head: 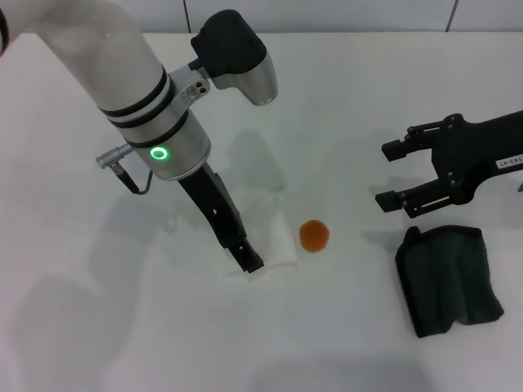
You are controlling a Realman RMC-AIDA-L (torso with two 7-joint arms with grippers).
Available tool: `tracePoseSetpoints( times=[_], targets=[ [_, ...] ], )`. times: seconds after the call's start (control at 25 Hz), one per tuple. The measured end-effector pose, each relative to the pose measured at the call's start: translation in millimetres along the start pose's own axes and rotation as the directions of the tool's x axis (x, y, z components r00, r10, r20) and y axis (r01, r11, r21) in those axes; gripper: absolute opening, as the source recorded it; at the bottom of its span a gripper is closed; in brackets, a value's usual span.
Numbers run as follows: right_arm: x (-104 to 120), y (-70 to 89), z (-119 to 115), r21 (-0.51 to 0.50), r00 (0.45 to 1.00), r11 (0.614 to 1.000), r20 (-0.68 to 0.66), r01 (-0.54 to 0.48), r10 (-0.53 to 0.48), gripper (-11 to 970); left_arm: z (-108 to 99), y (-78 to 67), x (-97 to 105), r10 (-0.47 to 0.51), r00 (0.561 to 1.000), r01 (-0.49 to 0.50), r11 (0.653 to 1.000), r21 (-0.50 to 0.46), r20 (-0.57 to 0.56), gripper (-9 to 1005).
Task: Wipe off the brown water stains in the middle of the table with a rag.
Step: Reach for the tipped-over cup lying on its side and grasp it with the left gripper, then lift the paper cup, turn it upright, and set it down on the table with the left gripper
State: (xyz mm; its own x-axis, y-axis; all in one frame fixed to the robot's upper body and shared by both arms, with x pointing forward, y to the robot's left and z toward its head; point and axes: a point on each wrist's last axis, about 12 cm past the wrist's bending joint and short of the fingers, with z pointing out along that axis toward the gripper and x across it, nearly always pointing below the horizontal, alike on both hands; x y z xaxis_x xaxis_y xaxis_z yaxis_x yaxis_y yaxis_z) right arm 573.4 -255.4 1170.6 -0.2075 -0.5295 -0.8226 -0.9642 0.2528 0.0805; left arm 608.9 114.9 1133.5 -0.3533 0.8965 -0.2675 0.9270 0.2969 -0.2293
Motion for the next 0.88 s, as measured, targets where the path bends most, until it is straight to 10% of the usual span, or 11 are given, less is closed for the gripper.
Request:
tracePoseSetpoints(
  times=[0.88],
  targets=[
    [0.1, -0.7, -0.4, 0.013, 1.0, 1.0, -0.001, -0.004, 0.004, 822, -19.8, -6.1, 8.0, 0.058, 0.996, -0.055, 0.998, -0.038, 0.066, 664]
  ],
)
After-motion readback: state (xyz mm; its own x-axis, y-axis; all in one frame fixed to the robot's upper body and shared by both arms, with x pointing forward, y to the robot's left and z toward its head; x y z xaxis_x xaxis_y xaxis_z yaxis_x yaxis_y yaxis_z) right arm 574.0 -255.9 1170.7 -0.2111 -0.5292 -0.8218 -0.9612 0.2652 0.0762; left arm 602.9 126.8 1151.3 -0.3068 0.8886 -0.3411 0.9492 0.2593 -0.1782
